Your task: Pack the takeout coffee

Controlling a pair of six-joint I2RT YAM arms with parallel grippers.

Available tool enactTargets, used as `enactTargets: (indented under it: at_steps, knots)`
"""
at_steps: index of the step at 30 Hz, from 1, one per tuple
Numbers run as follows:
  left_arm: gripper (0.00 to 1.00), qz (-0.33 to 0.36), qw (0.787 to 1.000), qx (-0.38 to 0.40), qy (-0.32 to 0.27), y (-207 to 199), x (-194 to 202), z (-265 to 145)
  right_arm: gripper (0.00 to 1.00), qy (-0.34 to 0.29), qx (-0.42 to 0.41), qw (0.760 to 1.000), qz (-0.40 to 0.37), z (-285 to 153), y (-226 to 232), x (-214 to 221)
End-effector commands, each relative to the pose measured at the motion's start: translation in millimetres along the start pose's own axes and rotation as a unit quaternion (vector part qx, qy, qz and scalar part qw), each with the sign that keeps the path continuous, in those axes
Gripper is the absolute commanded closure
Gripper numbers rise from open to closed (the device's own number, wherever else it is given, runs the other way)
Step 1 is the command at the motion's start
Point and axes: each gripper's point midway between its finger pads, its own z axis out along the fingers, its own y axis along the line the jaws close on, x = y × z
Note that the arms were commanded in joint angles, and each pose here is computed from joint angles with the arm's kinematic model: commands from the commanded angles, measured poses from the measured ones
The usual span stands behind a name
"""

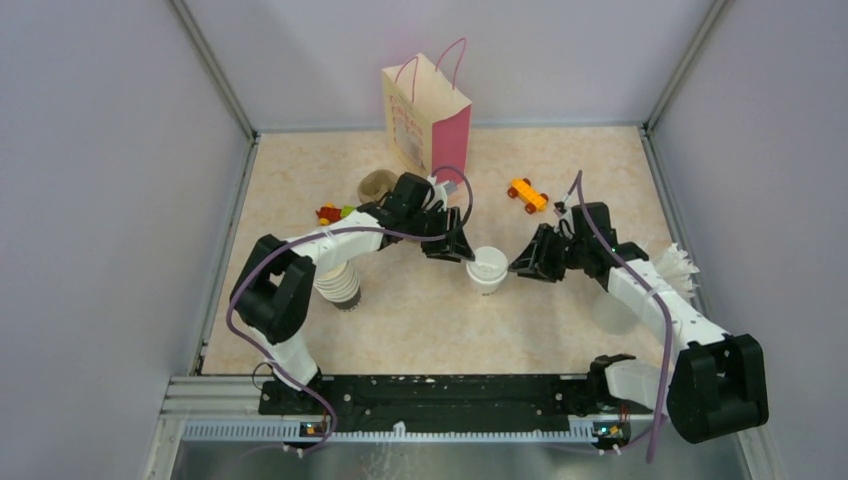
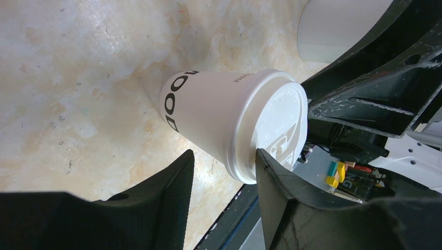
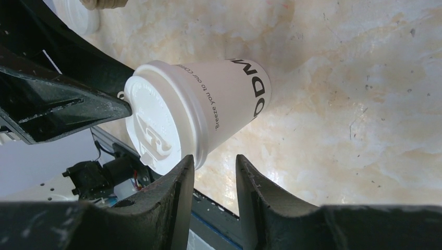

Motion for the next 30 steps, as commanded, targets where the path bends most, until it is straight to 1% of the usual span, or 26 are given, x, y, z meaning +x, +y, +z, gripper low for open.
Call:
enactTargets:
  at_steps: [1, 7, 10, 18, 24, 30]
  knots:
    - [0.48, 0.003, 1.000, 0.001, 0.003, 3, -1, 8, 0.66, -0.019, -0.017, 1.000, -0.004, 1, 9, -9]
    - [0.49, -0.001, 1.000, 0.000, 0.005, 6, 1, 10, 0.66, -0.019, -0.008, 1.000, -0.003, 6, 4, -11]
    - [0.49, -0.004, 1.000, -0.002, 0.006, 9, 3, 11, 0.67, -0.010, 0.017, 1.000, 0.000, 8, -9, -5]
    - [0.50, -0.018, 0.999, -0.025, 0.019, 27, 15, 16, 0.69, -0.002, 0.080, 0.997, 0.023, 15, -58, 28]
    - [0.51, -0.032, 0.998, -0.041, 0.028, 41, 28, 19, 0.69, 0.005, 0.133, 0.989, 0.060, 15, -97, 59]
    - [0.52, -0.036, 0.998, -0.044, 0.034, 45, 33, 21, 0.70, 0.005, 0.154, 0.986, 0.060, 16, -111, 69]
